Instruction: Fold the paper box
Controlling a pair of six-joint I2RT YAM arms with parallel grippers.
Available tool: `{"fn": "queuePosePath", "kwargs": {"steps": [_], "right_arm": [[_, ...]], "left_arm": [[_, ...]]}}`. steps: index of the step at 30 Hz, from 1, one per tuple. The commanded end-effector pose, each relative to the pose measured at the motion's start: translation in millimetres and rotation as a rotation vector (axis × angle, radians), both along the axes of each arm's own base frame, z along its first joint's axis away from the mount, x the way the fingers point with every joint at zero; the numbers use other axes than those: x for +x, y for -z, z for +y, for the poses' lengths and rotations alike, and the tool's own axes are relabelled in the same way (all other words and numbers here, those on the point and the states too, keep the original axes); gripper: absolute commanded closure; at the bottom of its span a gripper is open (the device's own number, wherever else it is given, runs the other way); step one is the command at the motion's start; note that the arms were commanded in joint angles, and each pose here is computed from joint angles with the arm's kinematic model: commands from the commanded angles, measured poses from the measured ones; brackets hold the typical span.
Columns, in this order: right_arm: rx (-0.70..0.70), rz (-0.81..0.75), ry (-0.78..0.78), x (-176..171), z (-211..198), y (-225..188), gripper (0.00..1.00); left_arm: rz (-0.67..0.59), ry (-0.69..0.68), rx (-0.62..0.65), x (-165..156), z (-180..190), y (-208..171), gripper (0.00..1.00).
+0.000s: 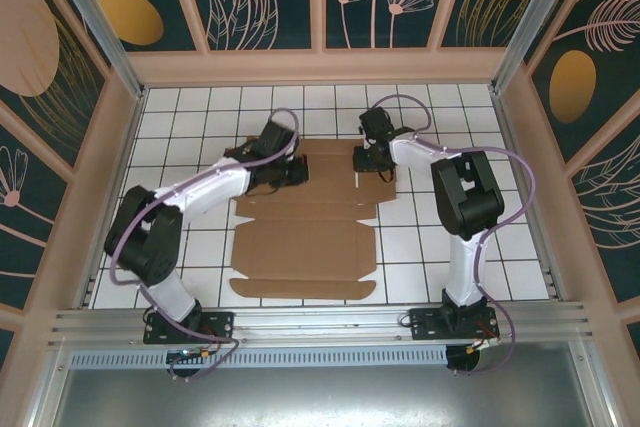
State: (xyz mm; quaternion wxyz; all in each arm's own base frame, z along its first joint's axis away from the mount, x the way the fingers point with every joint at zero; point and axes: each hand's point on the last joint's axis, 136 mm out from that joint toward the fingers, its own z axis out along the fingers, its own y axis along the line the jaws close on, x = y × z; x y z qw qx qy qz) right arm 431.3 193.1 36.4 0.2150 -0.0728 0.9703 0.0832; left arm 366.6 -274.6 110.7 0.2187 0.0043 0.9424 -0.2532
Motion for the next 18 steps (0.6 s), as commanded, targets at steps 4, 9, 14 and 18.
{"fn": "queuePosePath", "kwargs": {"steps": [4, 9, 14, 18], "right_arm": [[0.148, -0.043, 0.056, 20, -7, -31, 0.57], [0.252, -0.033, 0.081, 25, -9, -33, 0.54], [0.261, -0.053, 0.107, 29, -18, -32, 0.52], [0.238, -0.042, 0.113, 33, -21, -26, 0.48]], "left_arm": [[0.121, 0.02, 0.022, 36, -26, 55, 0.99], [0.164, -0.011, -0.003, 61, -36, 79, 1.0], [0.192, -0.051, -0.018, 78, -36, 98, 1.0], [0.225, -0.067, -0.015, 80, -33, 116, 1.0]]}}
